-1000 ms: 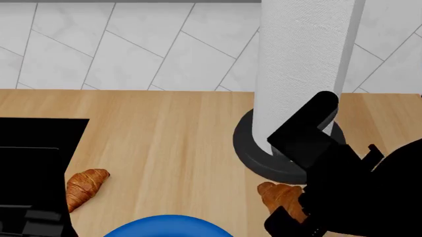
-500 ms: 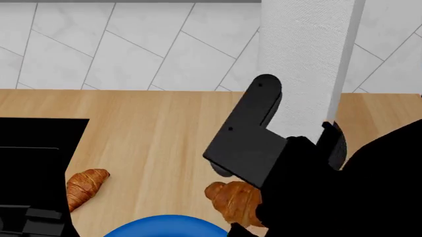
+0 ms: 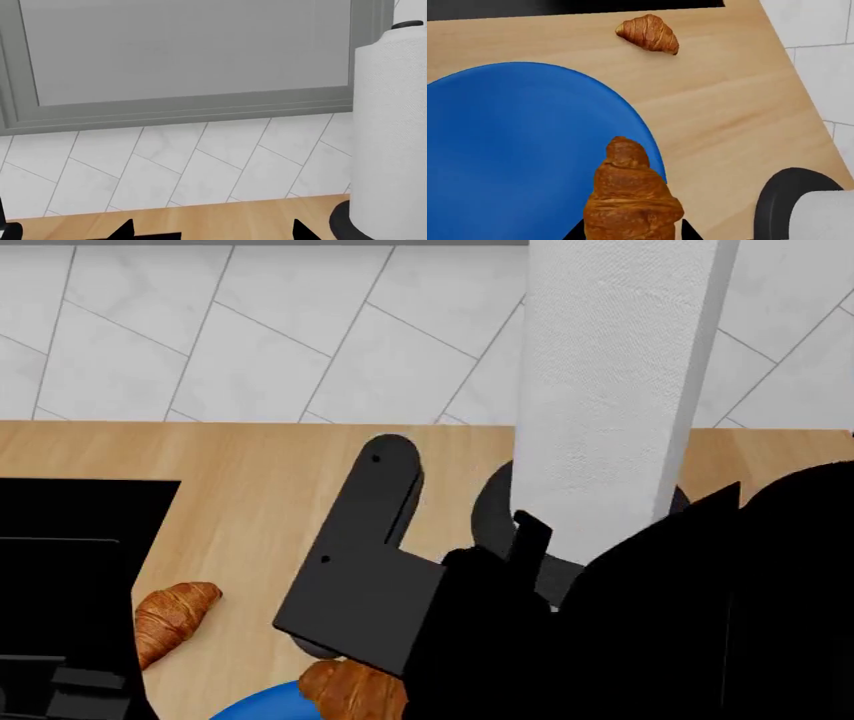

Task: Place the pastries on the plates.

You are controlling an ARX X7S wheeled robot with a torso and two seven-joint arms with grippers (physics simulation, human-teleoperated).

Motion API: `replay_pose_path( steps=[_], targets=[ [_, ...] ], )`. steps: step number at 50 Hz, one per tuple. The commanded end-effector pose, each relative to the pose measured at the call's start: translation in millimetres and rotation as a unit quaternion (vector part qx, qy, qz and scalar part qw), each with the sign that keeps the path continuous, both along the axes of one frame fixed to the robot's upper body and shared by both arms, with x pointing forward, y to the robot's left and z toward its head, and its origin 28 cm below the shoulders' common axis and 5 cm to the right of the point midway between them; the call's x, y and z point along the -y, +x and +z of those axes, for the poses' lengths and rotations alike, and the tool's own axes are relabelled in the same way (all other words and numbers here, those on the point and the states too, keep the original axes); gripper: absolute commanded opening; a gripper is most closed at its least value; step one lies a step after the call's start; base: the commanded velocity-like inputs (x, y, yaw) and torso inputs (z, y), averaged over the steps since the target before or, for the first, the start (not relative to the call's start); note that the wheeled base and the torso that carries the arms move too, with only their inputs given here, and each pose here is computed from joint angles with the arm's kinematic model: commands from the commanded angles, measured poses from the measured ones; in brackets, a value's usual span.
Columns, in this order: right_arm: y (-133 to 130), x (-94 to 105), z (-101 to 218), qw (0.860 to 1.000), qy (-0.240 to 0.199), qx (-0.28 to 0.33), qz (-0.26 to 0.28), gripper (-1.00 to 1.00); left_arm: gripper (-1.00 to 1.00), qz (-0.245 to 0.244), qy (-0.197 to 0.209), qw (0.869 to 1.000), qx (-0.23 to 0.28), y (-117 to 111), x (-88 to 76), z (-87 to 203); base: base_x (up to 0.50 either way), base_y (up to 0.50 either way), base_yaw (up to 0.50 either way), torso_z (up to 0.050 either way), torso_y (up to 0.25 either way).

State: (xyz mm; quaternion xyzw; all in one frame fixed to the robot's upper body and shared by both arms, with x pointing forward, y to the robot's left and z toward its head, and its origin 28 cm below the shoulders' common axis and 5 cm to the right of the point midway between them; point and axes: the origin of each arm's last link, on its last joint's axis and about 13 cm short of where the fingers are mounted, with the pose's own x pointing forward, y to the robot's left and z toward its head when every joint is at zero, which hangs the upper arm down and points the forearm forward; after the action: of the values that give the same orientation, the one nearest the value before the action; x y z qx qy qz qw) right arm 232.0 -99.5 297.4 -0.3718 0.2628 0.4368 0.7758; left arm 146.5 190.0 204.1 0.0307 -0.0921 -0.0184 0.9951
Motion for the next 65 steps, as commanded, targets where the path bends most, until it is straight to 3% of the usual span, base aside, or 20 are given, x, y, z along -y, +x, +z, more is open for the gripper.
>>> replay_pose_path(
  steps=[1, 26, 44, 45, 58, 65],
  targets=[
    [-5, -14.2, -4, 0.999, 0.001, -0.009, 0.044, -1.00, 1.00, 0.000, 0.000, 1.000, -0.001, 0, 0.3, -1, 0.00, 0.00, 0.00, 0.000, 0.000],
    [-23, -27.1, -12, 0.995, -0.010, -0.028, 0.098, -1.00, 1.00, -0.001, -0.001, 1.000, 0.000, 0, 1.0, 0, 0.00, 0.00, 0.00, 0.000, 0.000],
    [-24, -28.7, -14, 0.994, -0.002, -0.034, 0.101, -1.00, 1.00, 0.000, -0.001, 1.000, -0.002, -1, 1.0, -1, 0.00, 0.00, 0.00, 0.000, 0.000],
    [-25, -28.5, -14, 0.994, -0.003, -0.035, 0.102, 1.00, 1.00, 0.000, -0.001, 1.000, -0.002, -1, 1.1, -1, 0.00, 0.00, 0.00, 0.000, 0.000],
    [-30, -24.3, -3, 0.995, -0.001, -0.021, 0.098, 1.00, 1.00, -0.004, -0.002, 1.000, -0.002, 0, 2.1, 0, 0.00, 0.00, 0.00, 0.000, 0.000],
    [-37, -15.7, 10, 0.996, 0.020, 0.004, 0.082, 1.00, 1.00, -0.003, -0.001, 1.000, -0.002, 0, 1.4, -1, 0.00, 0.00, 0.00, 0.000, 0.000]
  ],
)
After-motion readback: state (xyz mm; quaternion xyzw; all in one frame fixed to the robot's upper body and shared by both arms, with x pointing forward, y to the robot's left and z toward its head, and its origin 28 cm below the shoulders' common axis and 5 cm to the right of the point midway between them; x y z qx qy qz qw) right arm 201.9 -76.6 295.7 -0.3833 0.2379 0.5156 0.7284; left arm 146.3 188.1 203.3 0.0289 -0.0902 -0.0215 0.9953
